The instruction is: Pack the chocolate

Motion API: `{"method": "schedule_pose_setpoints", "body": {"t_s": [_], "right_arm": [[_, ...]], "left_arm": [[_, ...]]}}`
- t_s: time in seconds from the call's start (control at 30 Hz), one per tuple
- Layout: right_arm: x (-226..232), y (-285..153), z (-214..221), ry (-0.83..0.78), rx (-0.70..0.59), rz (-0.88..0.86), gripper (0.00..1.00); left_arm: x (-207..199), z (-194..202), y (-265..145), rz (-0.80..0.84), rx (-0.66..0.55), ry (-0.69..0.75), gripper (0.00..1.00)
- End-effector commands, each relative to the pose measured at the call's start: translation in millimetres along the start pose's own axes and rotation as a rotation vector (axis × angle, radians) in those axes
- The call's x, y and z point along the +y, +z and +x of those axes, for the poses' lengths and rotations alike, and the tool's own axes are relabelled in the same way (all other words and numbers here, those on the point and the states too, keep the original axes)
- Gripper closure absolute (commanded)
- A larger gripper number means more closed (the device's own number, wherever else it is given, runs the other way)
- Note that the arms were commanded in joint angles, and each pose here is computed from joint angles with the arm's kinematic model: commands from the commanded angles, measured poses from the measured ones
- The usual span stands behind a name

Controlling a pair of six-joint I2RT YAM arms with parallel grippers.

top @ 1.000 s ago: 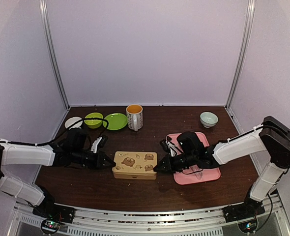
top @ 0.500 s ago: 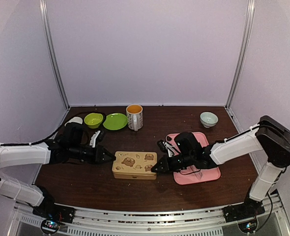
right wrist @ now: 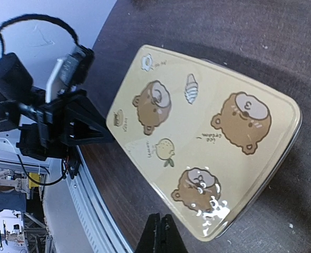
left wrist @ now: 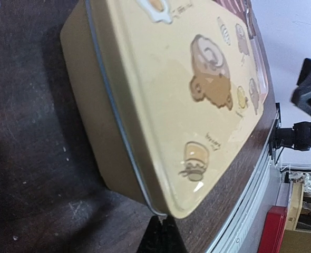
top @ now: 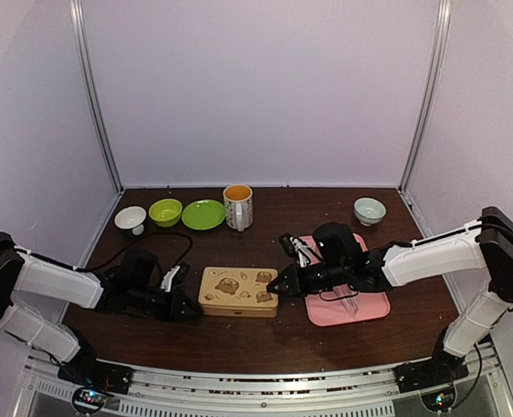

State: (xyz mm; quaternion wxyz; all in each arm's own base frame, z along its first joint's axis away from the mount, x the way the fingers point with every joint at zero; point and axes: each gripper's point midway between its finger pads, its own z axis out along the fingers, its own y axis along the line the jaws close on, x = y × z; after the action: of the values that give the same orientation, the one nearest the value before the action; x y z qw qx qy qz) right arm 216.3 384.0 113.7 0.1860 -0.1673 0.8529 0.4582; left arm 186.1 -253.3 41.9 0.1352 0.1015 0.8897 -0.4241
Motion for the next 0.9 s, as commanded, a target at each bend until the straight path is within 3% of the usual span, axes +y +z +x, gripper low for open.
{"method": "schedule_pose_setpoints", "body": {"t_s": [0.0,0.13,0.23,0.53,0.87], "right_arm": [[-48.6,24.2,42.9,0.071,0.111,0.098,1.0],[-50.3,23.8,41.3,0.078,0.094,0.098,1.0],[-32.2,14.9,24.7,0.04,0.061,0.078,1.0],[7.9,-12.2,-0.2,-0.028,-0.01,0.013,1.0],[-51.7,27.7,49.6,0.055,0.12,0.092,1.0]], "left_arm": [[-37.7,-41.4,-23.7,0.014,-0.109,0.116,1.0],[-59.5,-56.9,-44.0,0.027,-0.175,0.161,1.0],[-52.5,-57.9,-42.7,0.002,-0.193,0.16,1.0],[-0.6,-25.3,6.9,-0.019,-0.069,0.068,1.0],[-34.2,-56.8,-29.5,-0.069,-0.148,0.188,1.0]]}}
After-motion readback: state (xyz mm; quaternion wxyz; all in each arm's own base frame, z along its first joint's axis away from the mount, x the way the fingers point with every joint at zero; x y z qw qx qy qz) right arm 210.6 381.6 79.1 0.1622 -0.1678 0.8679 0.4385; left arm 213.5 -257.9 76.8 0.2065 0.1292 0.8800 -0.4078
